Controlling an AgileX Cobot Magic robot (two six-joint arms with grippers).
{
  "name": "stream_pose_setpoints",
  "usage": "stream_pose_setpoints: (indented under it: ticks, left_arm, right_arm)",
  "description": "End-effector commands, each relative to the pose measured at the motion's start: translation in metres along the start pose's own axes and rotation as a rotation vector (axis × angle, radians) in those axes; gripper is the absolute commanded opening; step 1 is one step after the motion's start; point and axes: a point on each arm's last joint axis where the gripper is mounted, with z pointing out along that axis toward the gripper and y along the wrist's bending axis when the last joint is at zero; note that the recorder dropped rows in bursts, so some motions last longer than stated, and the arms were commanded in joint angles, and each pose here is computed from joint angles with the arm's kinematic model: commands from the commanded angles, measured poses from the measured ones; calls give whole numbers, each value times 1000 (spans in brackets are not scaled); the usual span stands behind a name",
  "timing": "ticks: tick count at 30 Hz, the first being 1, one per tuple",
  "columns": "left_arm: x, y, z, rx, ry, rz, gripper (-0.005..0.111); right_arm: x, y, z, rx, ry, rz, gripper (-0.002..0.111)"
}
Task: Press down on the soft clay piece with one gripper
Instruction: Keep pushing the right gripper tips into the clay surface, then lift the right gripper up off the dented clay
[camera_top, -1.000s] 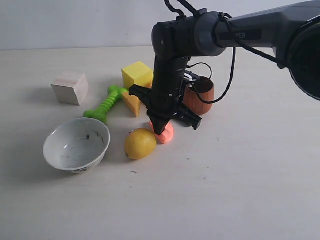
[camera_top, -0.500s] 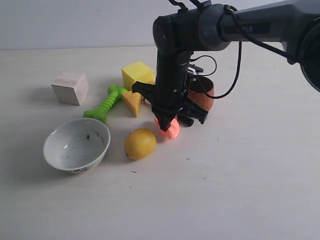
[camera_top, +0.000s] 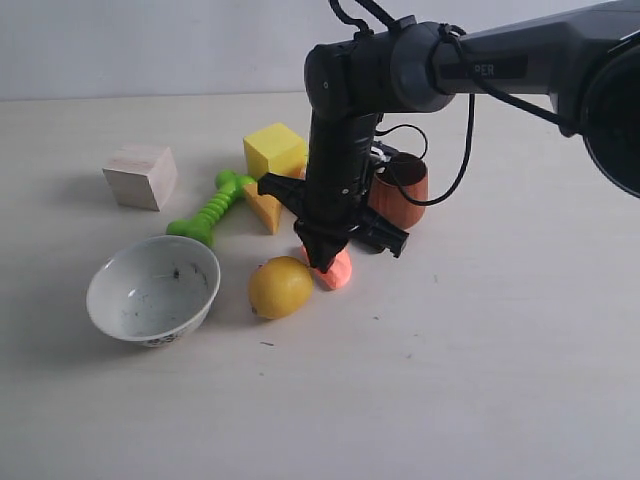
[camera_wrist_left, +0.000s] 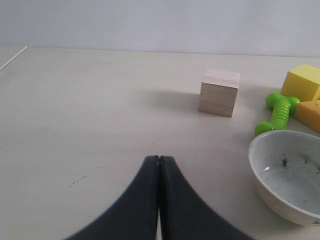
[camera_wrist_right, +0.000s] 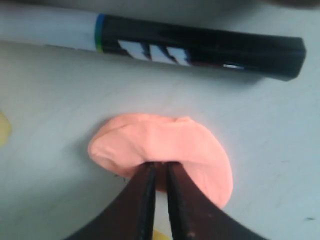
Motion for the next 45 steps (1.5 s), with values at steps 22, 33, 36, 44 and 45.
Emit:
stream_pose_setpoints:
  ticks: [22,33,36,44,45]
  left_arm:
    - [-1,0,-1,7,-16,3,0]
    - [-1,0,-1,7,-16,3,0]
    - [-1,0,-1,7,-16,3,0]
    - [-1,0,-1,7,-16,3,0]
    - [-1,0,-1,7,-16,3,0]
  right_arm:
    - [-1,-1,3,9,-10,-15,32]
    - [-4,2,-1,-8,-37,-29,8]
    - [-5,6,-6,-16,-49,-40,8]
    - [-5,7,-11,-10,-51,-45,8]
    - [-5,7,-11,-10,-51,-45,8]
